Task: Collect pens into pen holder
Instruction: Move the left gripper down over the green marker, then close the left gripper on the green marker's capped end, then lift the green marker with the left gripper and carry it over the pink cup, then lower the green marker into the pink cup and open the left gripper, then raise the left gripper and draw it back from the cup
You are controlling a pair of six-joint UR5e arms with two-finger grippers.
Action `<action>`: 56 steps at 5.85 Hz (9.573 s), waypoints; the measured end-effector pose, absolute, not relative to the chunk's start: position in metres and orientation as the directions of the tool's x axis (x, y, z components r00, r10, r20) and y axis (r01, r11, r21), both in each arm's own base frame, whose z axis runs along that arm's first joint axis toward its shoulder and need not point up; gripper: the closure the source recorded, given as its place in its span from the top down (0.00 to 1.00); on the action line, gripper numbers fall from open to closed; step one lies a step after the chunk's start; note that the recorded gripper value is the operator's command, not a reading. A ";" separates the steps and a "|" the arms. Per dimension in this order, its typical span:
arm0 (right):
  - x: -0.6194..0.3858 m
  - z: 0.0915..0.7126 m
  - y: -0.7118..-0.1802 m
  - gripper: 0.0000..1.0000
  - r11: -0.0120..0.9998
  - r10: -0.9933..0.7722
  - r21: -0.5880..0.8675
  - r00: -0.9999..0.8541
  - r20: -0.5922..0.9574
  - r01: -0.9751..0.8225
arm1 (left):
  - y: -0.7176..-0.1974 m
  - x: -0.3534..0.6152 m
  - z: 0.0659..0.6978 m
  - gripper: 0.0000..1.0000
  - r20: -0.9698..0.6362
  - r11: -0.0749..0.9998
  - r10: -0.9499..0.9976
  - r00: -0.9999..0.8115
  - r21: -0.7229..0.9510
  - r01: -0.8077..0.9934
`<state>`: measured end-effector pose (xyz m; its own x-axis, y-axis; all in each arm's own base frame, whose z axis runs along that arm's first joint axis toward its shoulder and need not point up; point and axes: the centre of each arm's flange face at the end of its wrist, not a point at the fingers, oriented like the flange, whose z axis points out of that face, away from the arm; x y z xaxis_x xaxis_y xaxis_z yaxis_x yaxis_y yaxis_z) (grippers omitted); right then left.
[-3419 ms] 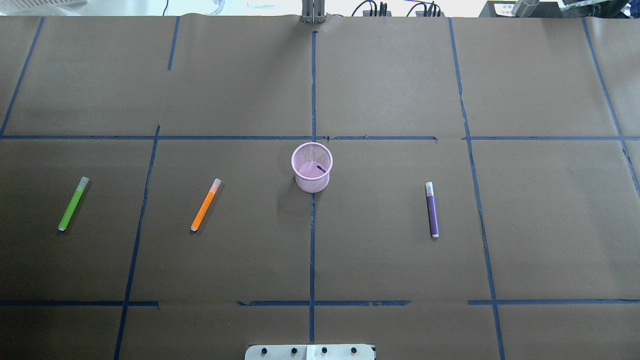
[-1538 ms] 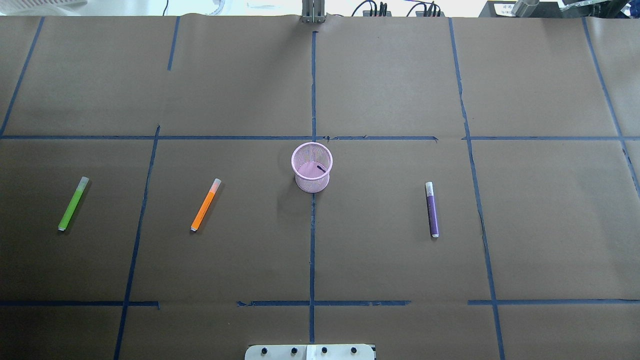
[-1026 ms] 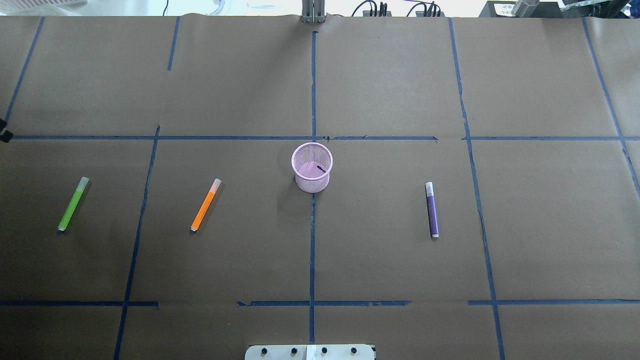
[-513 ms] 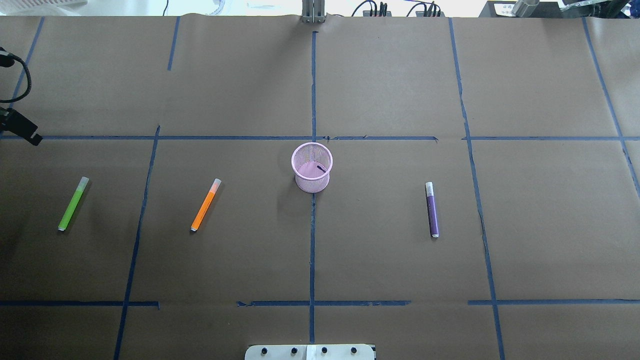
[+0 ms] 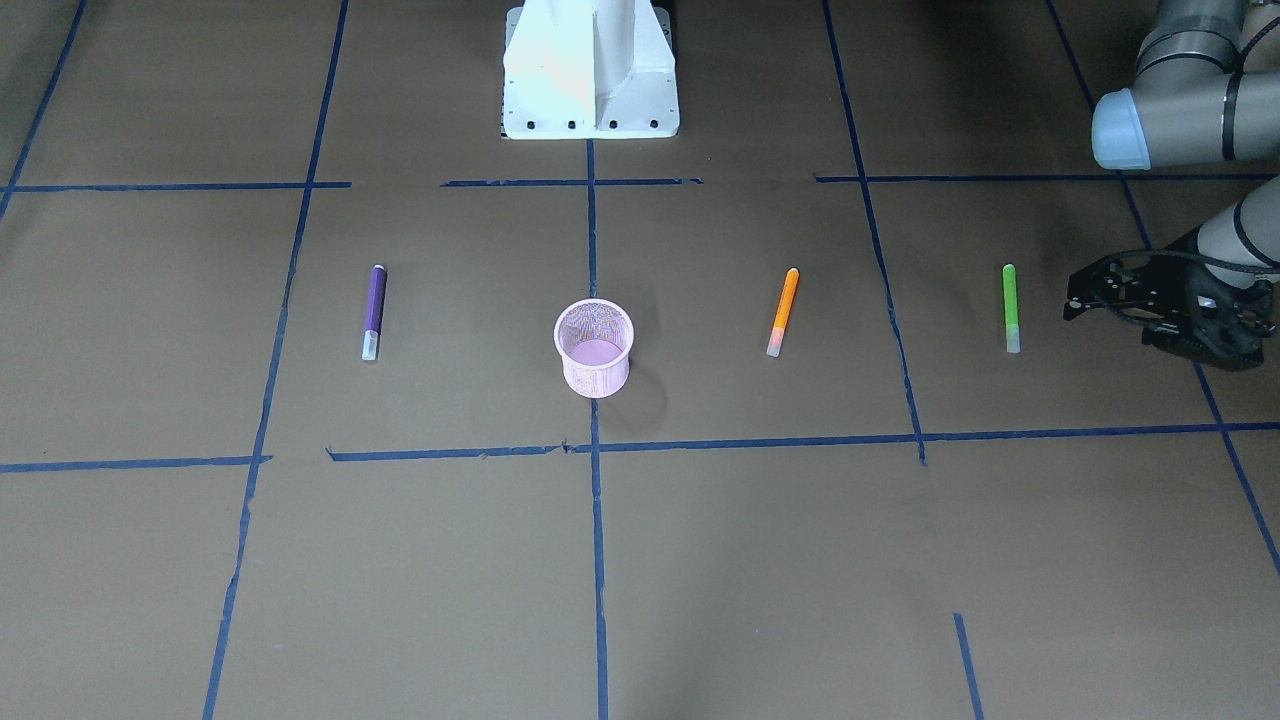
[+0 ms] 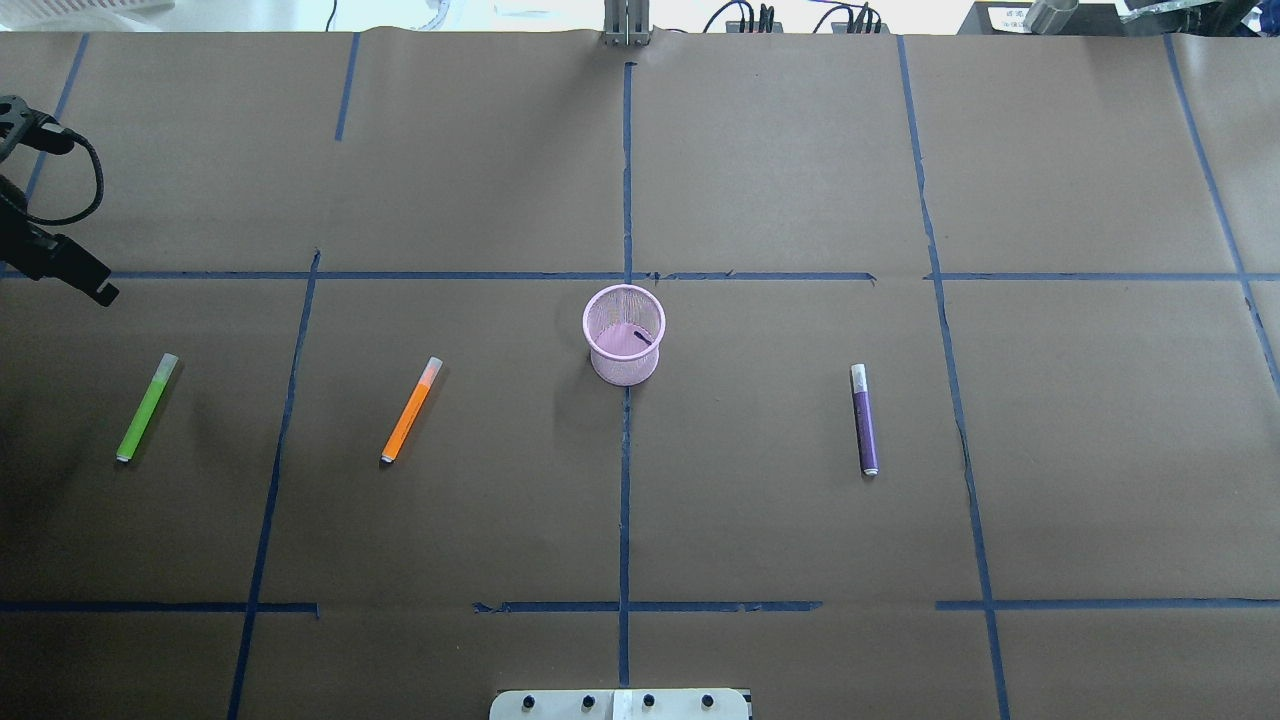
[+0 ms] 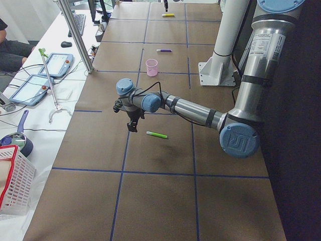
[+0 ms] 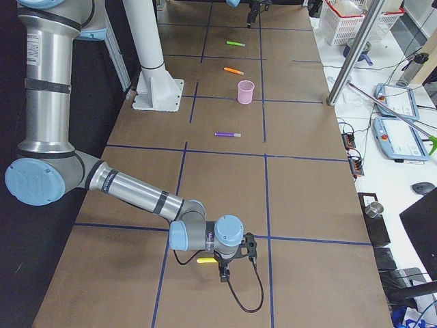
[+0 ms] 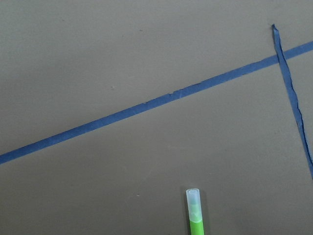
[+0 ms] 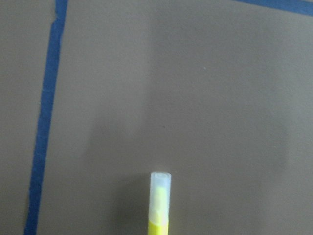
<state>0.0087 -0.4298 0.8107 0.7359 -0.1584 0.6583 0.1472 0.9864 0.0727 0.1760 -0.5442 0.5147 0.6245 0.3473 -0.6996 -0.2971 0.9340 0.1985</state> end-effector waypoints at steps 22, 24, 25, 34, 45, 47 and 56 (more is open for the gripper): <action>-0.019 0.825 -0.414 1.00 0.989 -0.134 0.040 0.737 0.663 0.144 | -0.520 0.279 0.577 0.07 -0.685 0.921 0.370 0.628 0.178 -0.347; -0.019 0.825 -0.414 1.00 0.989 -0.132 0.038 0.737 0.663 0.143 | -0.520 0.280 0.576 0.00 -0.685 0.920 0.370 0.628 0.179 -0.347; -0.019 0.825 -0.414 1.00 0.989 -0.132 0.038 0.737 0.663 0.142 | -0.521 0.280 0.575 0.00 -0.685 0.920 0.371 0.627 0.181 -0.347; -0.020 0.822 -0.416 1.00 0.989 -0.131 0.041 0.736 0.664 0.139 | -0.612 0.266 0.302 0.00 -0.742 0.897 0.406 0.534 0.436 -0.076; -0.020 0.823 -0.415 1.00 0.990 -0.128 0.037 0.735 0.665 0.139 | -0.512 0.503 0.157 0.00 -0.878 0.795 0.407 0.252 0.476 0.376; -0.020 0.823 -0.414 1.00 0.990 -0.128 0.037 0.736 0.665 0.139 | -0.497 0.518 0.171 0.00 -0.878 0.804 0.415 0.237 0.476 0.355; -0.020 0.824 -0.414 1.00 0.990 -0.128 0.036 0.736 0.665 0.139 | -0.534 0.484 0.193 1.00 -0.883 0.830 0.355 0.307 0.448 0.332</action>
<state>-0.0197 -0.4143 0.8237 0.7357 -0.1275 0.6652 0.1390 0.9896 0.0360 0.4840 -0.5342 0.1928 0.3066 0.3546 -0.8833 0.3320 0.8299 0.4484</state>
